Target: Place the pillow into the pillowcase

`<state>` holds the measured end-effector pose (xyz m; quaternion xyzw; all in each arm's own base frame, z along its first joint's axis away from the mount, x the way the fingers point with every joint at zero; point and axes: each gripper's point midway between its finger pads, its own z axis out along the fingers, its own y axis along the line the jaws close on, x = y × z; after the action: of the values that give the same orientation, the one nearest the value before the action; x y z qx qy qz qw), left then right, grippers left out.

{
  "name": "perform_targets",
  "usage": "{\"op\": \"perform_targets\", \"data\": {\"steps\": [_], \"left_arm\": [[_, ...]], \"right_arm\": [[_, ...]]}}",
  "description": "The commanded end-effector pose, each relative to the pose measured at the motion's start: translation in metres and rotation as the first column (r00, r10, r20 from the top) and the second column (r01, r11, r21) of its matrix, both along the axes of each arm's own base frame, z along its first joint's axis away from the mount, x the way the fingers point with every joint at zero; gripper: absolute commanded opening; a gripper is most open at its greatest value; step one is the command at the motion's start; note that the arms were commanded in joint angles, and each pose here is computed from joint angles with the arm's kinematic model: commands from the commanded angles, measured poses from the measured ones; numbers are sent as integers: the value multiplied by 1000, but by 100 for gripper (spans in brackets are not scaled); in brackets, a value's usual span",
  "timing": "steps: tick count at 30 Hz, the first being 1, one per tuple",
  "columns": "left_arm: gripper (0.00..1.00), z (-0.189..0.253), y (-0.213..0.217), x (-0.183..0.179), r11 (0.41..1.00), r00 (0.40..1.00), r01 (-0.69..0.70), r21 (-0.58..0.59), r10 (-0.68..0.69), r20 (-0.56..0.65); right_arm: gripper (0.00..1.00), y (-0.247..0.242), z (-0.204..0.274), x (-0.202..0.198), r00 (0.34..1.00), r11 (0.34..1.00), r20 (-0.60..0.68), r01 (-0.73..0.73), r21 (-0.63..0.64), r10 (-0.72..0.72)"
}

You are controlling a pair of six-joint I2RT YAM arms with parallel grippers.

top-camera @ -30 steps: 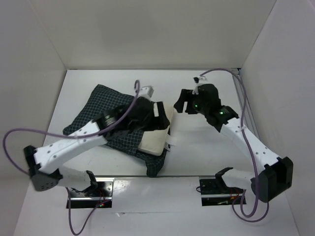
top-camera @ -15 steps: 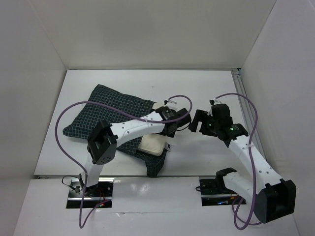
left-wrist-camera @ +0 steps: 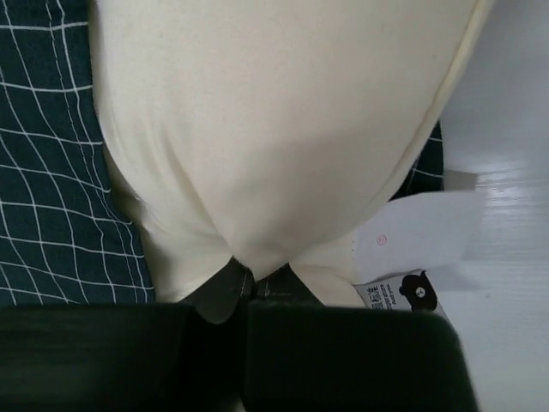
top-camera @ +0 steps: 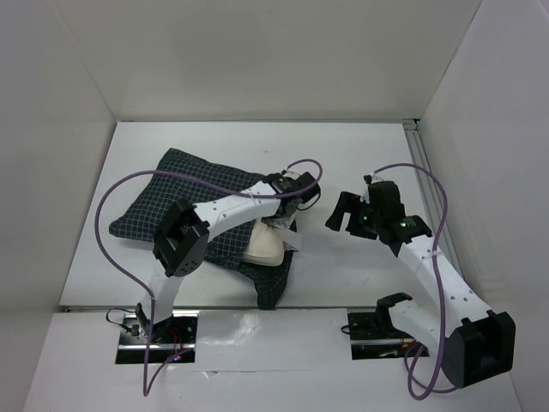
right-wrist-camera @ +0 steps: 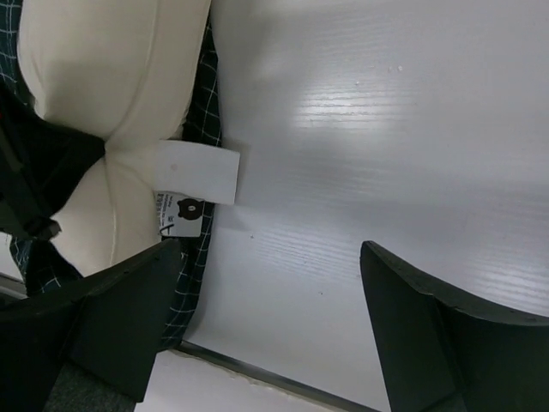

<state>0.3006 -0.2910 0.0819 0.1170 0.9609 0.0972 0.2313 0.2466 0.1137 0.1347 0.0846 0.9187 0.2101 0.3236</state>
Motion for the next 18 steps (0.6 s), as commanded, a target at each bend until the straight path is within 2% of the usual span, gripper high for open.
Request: {"op": "perform_targets", "data": {"steps": [1,6,7,11,12,15,18], "left_arm": [[0,14,-1,14,993,999,2,-121,-6,-34],[0,90,17,18,960,999,8,-280,2,33],[0,119,24,17,934,998,9,-358,12,58],[0,166,35,11,856,996,50,-515,-5,89],[0,173,37,10,845,996,54,-532,-5,95],[0,191,44,8,812,992,77,-579,-5,125],[0,206,56,8,796,988,75,-600,23,155]], "right_arm": [[92,7,-1,6,1000,999,8,-23,31,23],[90,26,-5,13,995,990,6,-95,102,95],[90,29,-1,14,994,987,21,-112,119,110],[82,67,18,18,984,964,79,-171,202,158],[82,78,30,24,976,954,137,-197,226,169],[74,106,45,30,967,940,186,-217,263,171],[71,132,55,36,957,928,225,-242,283,181]]}}
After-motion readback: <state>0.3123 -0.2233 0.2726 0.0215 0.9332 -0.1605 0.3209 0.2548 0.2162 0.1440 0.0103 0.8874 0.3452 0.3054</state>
